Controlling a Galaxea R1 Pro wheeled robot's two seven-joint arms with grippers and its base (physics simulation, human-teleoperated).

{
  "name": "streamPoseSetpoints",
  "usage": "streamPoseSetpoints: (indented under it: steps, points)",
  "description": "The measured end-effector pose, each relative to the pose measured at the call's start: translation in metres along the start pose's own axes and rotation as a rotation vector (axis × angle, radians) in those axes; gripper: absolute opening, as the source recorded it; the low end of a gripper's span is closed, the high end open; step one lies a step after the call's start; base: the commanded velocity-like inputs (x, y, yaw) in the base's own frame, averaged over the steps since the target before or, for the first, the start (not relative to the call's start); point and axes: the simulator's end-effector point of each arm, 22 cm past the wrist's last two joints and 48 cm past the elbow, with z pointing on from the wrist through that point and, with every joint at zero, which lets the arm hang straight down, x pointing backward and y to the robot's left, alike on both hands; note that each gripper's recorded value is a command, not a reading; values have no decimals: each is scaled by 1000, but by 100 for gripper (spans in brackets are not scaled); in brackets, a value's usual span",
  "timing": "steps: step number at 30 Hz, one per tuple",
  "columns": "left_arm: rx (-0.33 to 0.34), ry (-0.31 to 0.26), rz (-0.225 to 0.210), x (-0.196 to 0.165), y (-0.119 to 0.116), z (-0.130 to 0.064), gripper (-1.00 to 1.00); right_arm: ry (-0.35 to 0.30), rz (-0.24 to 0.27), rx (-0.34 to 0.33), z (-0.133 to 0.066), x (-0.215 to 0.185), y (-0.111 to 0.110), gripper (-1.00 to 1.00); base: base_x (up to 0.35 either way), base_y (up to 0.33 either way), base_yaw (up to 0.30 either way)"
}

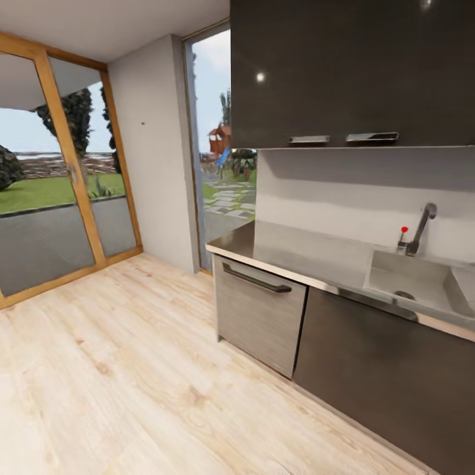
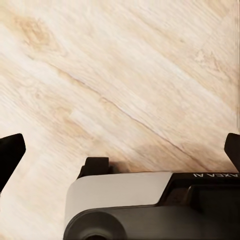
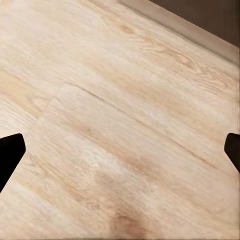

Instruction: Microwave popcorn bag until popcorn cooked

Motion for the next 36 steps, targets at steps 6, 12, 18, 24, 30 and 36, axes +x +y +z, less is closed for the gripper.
streamPoseSetpoints:
  steps: [6,12,18,24,30,36]
  points:
    - [-7,-1,-22,-4,3,-9,100,1,-1,0,-7,-6,0,100,0,0,-300]
    - [-7,-1,-20,-6,3,-13,100,1,0,0,-11,-9,-1,100,0,0,-300]
    - [-9,-1,-18,-6,5,-13,100,1,0,0,-11,-9,-1,100,-185,73,-300]
    - [-7,-1,-18,-6,4,-13,100,1,-1,0,-11,-9,-1,100,-321,170,-300]
    - [-7,-1,-18,-6,3,-13,100,1,-1,0,-11,-9,-1,100,-326,175,-300]
    - [-7,-1,-18,-6,3,-13,100,1,-1,0,-11,-9,-1,100,-326,175,-300]
